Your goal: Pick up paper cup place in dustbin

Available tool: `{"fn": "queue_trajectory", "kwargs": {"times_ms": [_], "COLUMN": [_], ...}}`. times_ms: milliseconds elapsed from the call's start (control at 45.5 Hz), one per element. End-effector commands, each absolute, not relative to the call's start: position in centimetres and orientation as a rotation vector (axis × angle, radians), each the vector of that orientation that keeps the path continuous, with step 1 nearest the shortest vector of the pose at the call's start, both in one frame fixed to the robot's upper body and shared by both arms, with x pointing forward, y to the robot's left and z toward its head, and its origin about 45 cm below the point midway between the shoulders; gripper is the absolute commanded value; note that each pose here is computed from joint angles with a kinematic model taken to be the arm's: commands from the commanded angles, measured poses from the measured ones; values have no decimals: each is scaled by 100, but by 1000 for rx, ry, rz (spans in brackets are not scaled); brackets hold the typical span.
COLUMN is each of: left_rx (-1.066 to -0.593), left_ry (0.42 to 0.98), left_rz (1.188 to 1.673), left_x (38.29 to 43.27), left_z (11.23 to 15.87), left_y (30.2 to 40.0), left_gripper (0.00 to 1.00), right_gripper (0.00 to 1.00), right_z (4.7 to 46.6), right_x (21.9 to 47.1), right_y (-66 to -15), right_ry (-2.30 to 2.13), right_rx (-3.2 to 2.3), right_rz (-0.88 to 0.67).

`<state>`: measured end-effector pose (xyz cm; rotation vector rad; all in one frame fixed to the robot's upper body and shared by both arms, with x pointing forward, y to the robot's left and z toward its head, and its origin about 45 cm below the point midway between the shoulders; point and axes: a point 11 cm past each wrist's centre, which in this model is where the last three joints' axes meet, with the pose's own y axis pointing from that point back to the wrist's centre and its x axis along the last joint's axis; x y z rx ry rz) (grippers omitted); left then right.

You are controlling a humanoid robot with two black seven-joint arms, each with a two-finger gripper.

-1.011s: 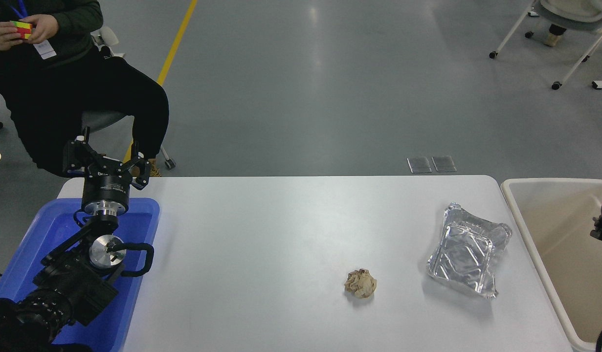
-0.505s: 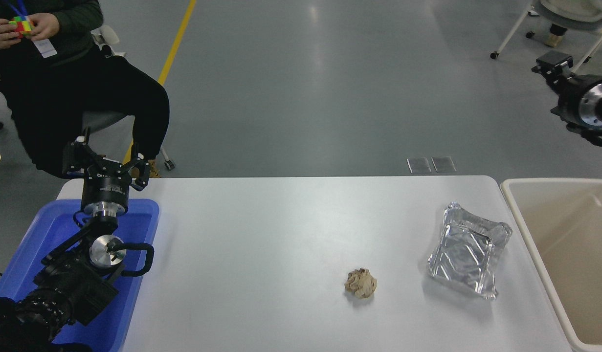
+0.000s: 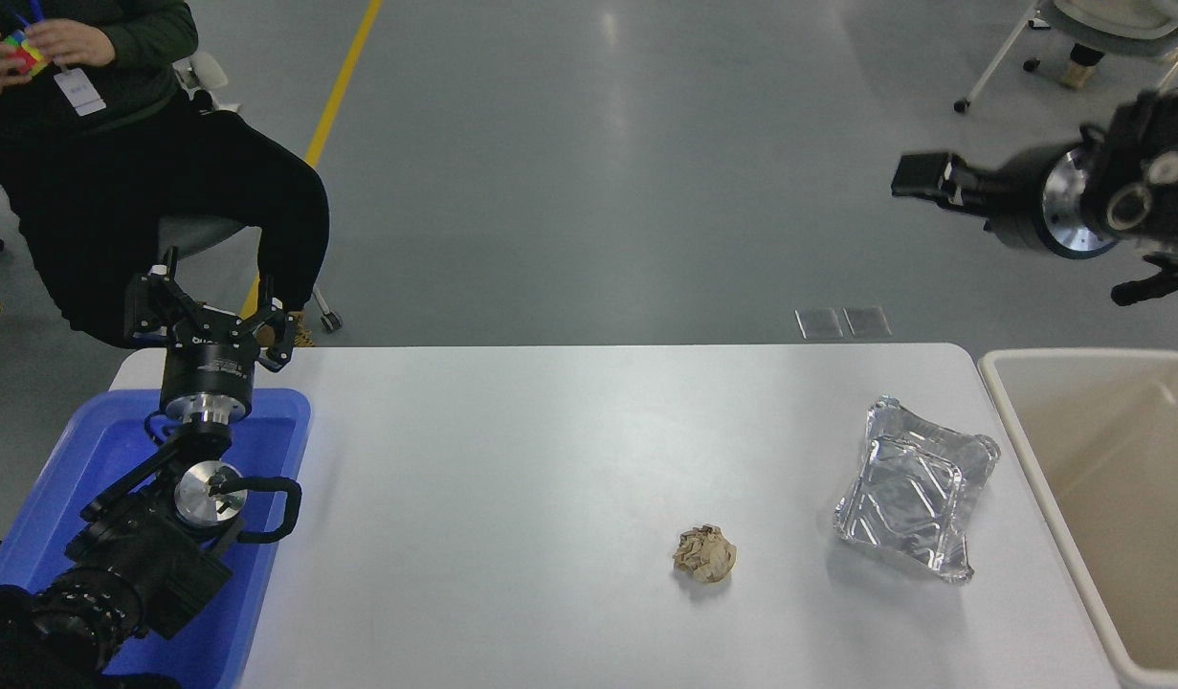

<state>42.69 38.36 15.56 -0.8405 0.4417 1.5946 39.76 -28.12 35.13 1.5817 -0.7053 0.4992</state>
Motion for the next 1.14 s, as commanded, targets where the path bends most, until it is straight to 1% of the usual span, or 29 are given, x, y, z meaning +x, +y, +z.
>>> {"fn": "queue_trajectory", "kwargs": {"times_ms": [0,110,132,154,242,264,308,330,352,484,681,703,725,769,791,857,901,923,989,1011,1033,1121], "left_rx": [-840,-840,-839,-840,-840,-839,-840,-839,-840,-840,-840,-839,-840,-839,-840,-840,-839,-840,-840,-839,-840,-840], "left_ry": [442,442,443,442,442,443,442,443,442,442,442,443,442,443,442,442,443,442,442,443,442,442], "left_rz": [1595,1595,1596,1595,1595,1596,1595,1596,1595,1595,1595,1596,1595,1596,1595,1595,1596,1595,1595,1596,1595,1595], "left_x": [4269,4269,4264,4269,4269,4264,4269,4264,4269,4269,4269,4264,4269,4264,4269,4269,4264,4269,4269,4264,4269,4269], "left_z": [1555,1555,1548,1555,1555,1548,1555,1548,1555,1555,1555,1548,1555,1548,1555,1555,1548,1555,1555,1548,1555,1555], "left_y": [3836,3836,3838,3836,3836,3838,3836,3838,3836,3836,3836,3838,3836,3838,3836,3836,3838,3836,3836,3838,3836,3836], "left_gripper": [99,99,99,99,99,99,99,99,99,99,99,99,99,99,99,99,99,99,99,99,99,99], "right_gripper": [100,100,100,100,100,100,100,100,100,100,100,100,100,100,100,100,100,100,100,100,100,100], "right_z": [3454,3432,3420,3406,3321,3305,3279,3275,3275,3298,3395,3422,3447,3489,3509,3546,3588,3602,3656,3665,3681,3713], "right_x": [3577,3458,3431,3409,3285,3260,3214,3194,3175,3087,3067,3064,3060,3048,3043,3037,3038,3038,3030,3023,3022,3026], "right_y": [-2465,-2322,-2298,-2286,-2225,-2214,-2208,-2203,-2206,-2186,-2223,-2212,-2202,-2174,-2161,-2141,-2116,-2108,-2085,-2081,-2075,-2049], "right_ry": [-371,-243,-218,-197,-113,-98,-73,-60,-49,-6,1,4,9,25,32,31,17,12,8,8,6,6], "right_rx": [1523,1525,1529,1530,1551,1555,1561,1564,1567,1598,1548,1549,1545,1537,1534,1537,1549,1554,1561,1562,1562,1558], "right_rz": [484,453,442,430,346,326,286,270,254,175,179,179,179,180,182,180,174,171,167,167,169,182]}}
